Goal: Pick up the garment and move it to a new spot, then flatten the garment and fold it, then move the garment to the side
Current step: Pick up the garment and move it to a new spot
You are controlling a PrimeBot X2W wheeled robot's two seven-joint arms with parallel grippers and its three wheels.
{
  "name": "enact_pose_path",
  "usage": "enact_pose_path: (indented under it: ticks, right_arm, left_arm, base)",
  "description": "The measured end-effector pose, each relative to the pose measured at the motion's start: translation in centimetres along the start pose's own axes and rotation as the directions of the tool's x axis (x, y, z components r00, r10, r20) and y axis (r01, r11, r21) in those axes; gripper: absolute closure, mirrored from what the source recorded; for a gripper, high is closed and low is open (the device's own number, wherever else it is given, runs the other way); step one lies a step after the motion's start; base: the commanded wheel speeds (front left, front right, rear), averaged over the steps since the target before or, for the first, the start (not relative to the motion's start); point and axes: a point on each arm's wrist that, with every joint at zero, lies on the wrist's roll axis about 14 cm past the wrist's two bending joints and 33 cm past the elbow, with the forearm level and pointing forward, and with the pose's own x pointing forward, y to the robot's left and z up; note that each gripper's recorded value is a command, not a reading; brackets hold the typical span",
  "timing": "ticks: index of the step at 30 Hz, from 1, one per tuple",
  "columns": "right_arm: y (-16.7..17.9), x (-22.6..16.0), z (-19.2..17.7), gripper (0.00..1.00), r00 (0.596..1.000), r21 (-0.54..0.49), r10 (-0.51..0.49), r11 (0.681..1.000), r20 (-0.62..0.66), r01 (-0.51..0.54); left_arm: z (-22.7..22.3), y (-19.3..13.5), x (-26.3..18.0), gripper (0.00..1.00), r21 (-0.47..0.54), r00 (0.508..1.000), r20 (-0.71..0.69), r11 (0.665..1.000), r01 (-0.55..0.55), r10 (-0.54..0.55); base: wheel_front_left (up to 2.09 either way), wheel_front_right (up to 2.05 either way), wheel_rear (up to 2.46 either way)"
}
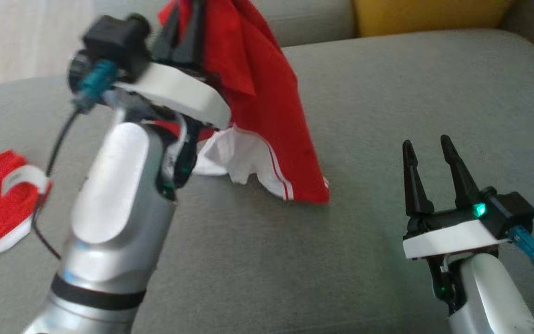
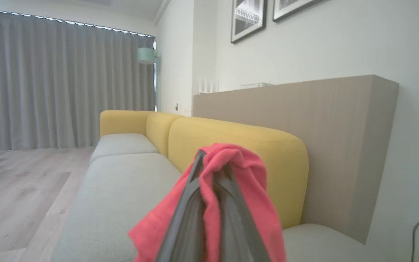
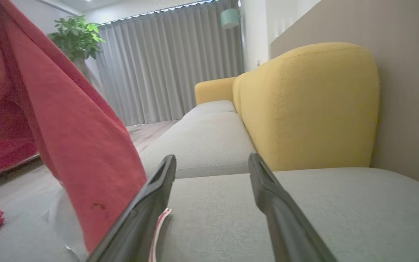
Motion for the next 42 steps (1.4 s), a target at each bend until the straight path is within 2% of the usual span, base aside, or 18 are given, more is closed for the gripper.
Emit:
enact_pose_path:
  ticks: [5,6,7,8,12,14,16,18,23,27,29,32,35,38,42]
  right_arm:
    - [-2.8,-1.3,0.6,0.00,0.996,0.000,-0.086,0.996,0.012,0.086]
    - [-3.3,-1.4,0.8,0.00,0.995,-0.003,-0.102,0.995,0.016,0.102]
    - [-3.8,-1.6,1.0,0.00,0.993,-0.005,-0.116,0.993,0.021,0.116]
    - [-4.3,-1.7,1.2,0.00,0.991,-0.008,-0.132,0.991,0.025,0.133]
    - [-6.8,-2.6,1.3,0.00,0.978,-0.016,-0.206,0.978,0.026,0.207]
    - [-7.5,-2.9,1.0,0.00,0.973,-0.021,-0.228,0.973,0.016,0.229]
    - [-7.8,-3.0,0.7,0.00,0.971,-0.023,-0.239,0.971,0.006,0.239]
    - [-8.0,-2.8,0.6,0.00,0.970,-0.022,-0.243,0.970,0.005,0.243]
    - [-6.6,-1.6,0.4,0.00,0.981,-0.010,-0.196,0.981,0.005,0.196]
    - [-4.6,-0.4,0.1,0.00,0.991,-0.014,-0.132,0.991,0.002,0.132]
    - [-3.4,0.2,0.0,0.00,0.995,-0.018,-0.095,0.995,0.002,0.095]
    - [-1.5,0.7,-0.6,0.00,0.999,-0.015,-0.039,0.999,-0.011,0.039]
    - [0.1,0.7,-1.4,0.00,0.999,-0.005,0.005,1.000,-0.031,-0.005]
    - [1.6,0.8,-2.0,0.00,0.998,-0.003,0.048,0.999,-0.048,-0.048]
    - [3.5,0.9,-2.3,0.00,0.993,-0.002,0.103,0.995,-0.057,-0.104]
  left_arm:
    - [-5.5,-4.8,0.5,1.00,-0.078,0.989,-0.109,0.993,0.089,-0.097]
    - [-6.8,-6.2,0.4,0.88,-0.093,0.983,-0.136,0.989,0.116,-0.127]
    - [-8.0,-7.3,0.1,0.30,-0.118,0.975,-0.164,0.984,0.134,-0.152]
    - [-9.4,-8.8,-0.3,0.00,-0.139,0.961,-0.200,0.976,0.167,-0.193]
    - [-13.3,-14.4,-2.7,0.00,-0.252,0.890,-0.284,0.923,0.290,-0.357]
    - [-14.4,-16.1,-3.7,0.00,-0.295,0.862,-0.300,0.899,0.324,-0.409]
    - [-15.3,-16.6,-4.2,0.00,-0.313,0.850,-0.320,0.894,0.322,-0.418]
    - [-15.6,-15.8,-3.8,0.00,-0.305,0.861,-0.323,0.905,0.297,-0.392]
    - [-14.4,-11.4,-1.8,0.00,-0.240,0.920,-0.296,0.952,0.191,-0.259]
    - [-13.5,-5.2,-1.7,0.00,-0.107,0.952,-0.285,0.991,0.082,-0.110]
    - [-12.3,-1.3,-2.2,0.00,-0.059,0.966,-0.260,0.998,-0.004,-0.011]
    - [-11.5,3.5,-5.2,0.00,-0.008,0.961,-0.252,0.993,-0.118,0.112]
    - [-12.3,6.8,-10.7,0.00,0.011,0.928,-0.296,0.972,-0.233,0.226]
    - [-12.8,8.3,-16.0,0.00,0.034,0.887,-0.340,0.947,-0.319,0.311]
    - [-12.0,9.0,-20.1,0.00,0.024,0.851,-0.336,0.907,-0.421,0.404]
  base:
    - [0.00,0.00,0.00]
    - [0.00,0.00,0.00]
    - [0.00,0.00,0.00]
    - [0.00,0.00,0.00]
    - [0.00,0.00,0.00]
    - [0.00,0.00,0.00]
    - [0.00,0.00,0.00]
    - [0.00,0.00,0.00]
    - [0.00,0.00,0.00]
    - [0.00,0.00,0.00]
    - [0.00,0.00,0.00]
    - [0.00,0.00,0.00]
    - [0.00,0.00,0.00]
    - [0.00,0.00,0.00]
    - [0.00,0.00,0.00]
